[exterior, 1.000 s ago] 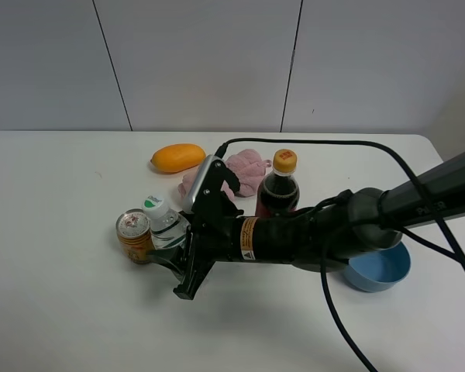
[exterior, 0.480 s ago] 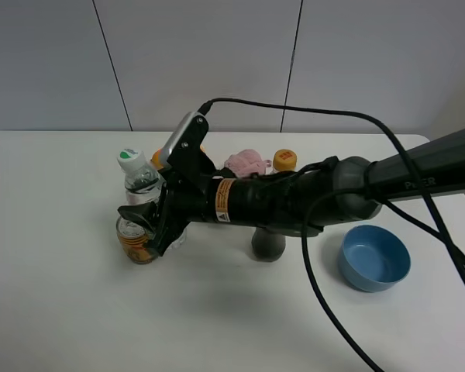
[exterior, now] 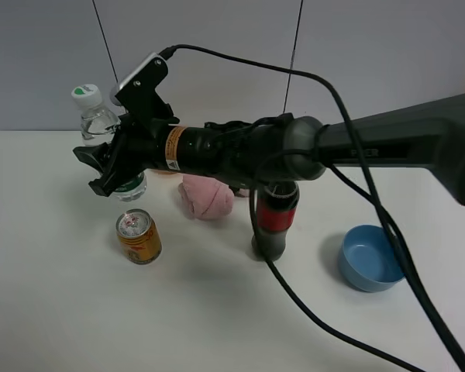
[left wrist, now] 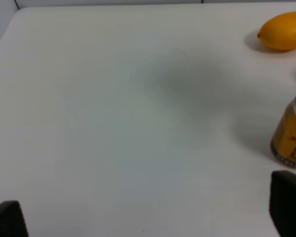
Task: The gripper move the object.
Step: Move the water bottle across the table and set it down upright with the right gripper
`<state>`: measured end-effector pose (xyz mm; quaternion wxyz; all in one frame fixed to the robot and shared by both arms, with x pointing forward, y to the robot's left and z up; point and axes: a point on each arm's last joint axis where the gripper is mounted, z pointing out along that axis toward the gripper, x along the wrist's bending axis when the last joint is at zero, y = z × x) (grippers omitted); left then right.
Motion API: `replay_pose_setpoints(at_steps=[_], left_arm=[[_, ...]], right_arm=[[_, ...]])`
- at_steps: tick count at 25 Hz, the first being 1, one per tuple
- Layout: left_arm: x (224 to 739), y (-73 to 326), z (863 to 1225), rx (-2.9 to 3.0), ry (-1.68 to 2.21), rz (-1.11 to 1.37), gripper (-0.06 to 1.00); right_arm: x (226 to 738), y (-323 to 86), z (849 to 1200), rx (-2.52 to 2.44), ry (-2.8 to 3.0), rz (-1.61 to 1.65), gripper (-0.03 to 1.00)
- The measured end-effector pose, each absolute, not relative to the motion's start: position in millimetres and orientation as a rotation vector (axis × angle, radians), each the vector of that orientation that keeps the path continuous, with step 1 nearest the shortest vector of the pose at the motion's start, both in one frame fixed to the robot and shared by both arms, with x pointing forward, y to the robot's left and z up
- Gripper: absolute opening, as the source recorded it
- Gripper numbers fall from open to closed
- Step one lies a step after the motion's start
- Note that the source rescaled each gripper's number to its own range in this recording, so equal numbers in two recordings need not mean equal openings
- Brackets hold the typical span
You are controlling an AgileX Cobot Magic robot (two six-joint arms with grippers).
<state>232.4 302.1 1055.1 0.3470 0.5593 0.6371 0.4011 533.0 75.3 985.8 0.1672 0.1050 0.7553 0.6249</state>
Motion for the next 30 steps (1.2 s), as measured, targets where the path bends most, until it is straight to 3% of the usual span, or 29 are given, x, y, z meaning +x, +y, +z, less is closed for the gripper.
replay_pose_setpoints(at_steps=[14, 30], left_arm=[[232, 302, 1055, 1.451, 1.653, 1.041, 1.0], [232, 302, 1055, 1.448, 1.654, 1.039, 1.0]], right_arm=[[591, 135, 910, 0.381, 2.147, 1.755, 0.0], [607, 131, 872, 0.444, 2.188, 1.681, 0.0]])
